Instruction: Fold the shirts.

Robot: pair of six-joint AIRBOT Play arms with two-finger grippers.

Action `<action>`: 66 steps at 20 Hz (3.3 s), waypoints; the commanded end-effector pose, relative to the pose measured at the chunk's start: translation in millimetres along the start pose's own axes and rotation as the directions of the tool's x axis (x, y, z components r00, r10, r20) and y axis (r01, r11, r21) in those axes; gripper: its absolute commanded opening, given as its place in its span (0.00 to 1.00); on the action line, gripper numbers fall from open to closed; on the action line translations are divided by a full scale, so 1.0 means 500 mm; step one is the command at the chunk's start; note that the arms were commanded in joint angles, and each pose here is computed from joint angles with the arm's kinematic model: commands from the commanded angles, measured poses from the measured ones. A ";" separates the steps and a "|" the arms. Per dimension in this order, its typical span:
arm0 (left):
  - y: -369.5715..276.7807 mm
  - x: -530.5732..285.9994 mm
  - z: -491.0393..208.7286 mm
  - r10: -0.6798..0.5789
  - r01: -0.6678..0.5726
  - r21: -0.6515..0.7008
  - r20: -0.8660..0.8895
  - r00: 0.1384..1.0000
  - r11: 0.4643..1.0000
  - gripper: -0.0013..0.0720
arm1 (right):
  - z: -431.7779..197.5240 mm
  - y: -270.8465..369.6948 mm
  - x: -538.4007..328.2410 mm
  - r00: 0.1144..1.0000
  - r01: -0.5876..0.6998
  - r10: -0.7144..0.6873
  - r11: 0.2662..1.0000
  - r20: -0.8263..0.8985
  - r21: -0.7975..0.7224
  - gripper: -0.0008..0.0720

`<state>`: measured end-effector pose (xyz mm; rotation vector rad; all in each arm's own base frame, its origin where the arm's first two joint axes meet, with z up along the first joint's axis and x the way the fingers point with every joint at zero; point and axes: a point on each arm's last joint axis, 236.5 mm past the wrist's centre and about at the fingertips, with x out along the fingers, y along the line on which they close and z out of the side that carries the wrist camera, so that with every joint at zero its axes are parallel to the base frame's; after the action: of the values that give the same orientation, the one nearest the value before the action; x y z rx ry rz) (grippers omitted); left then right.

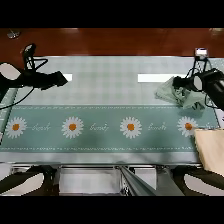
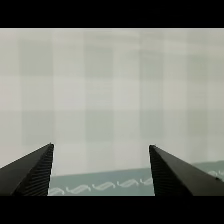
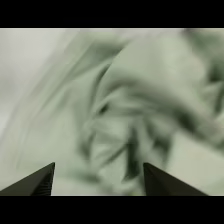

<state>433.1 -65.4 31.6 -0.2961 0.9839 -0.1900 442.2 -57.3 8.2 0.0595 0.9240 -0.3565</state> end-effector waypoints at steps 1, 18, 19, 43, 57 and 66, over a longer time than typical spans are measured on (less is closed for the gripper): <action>0.038 0.010 0.058 0.062 -0.065 0.023 0.120 0.991 0.998 0.98 | 0.066 -0.119 0.048 0.992 0.066 -0.086 0.978 0.090 0.199 0.88; 0.149 -0.130 -0.081 0.165 -0.168 -0.019 -0.131 0.978 0.986 0.98 | 0.273 -0.068 -0.182 0.948 -0.299 0.272 0.940 0.169 0.164 0.04; 0.125 -0.163 -0.068 0.144 -0.145 -0.020 -0.051 0.988 0.989 0.98 | 0.315 -0.060 -0.258 0.922 -0.321 0.280 0.939 0.267 0.123 0.04; -0.041 -0.220 -0.287 -0.101 0.100 -0.019 -0.028 0.995 0.995 0.98 | -0.190 0.661 -0.510 0.547 -0.834 0.814 0.508 -0.195 -0.217 0.04; -0.146 -0.198 -0.358 -0.353 0.329 -0.136 -0.245 0.903 0.935 0.98 | -0.016 0.361 -0.382 0.703 -0.705 0.666 0.698 -0.251 -0.124 0.86; -0.315 -0.034 -0.309 -0.379 0.399 0.053 -0.222 0.899 0.916 0.98 | -0.399 0.109 -0.212 0.697 -0.476 0.563 0.827 -0.445 0.299 0.86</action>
<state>262.7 -201.2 24.5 -0.4208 1.1512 -0.6306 299.5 59.1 13.4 0.4923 1.2578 0.1585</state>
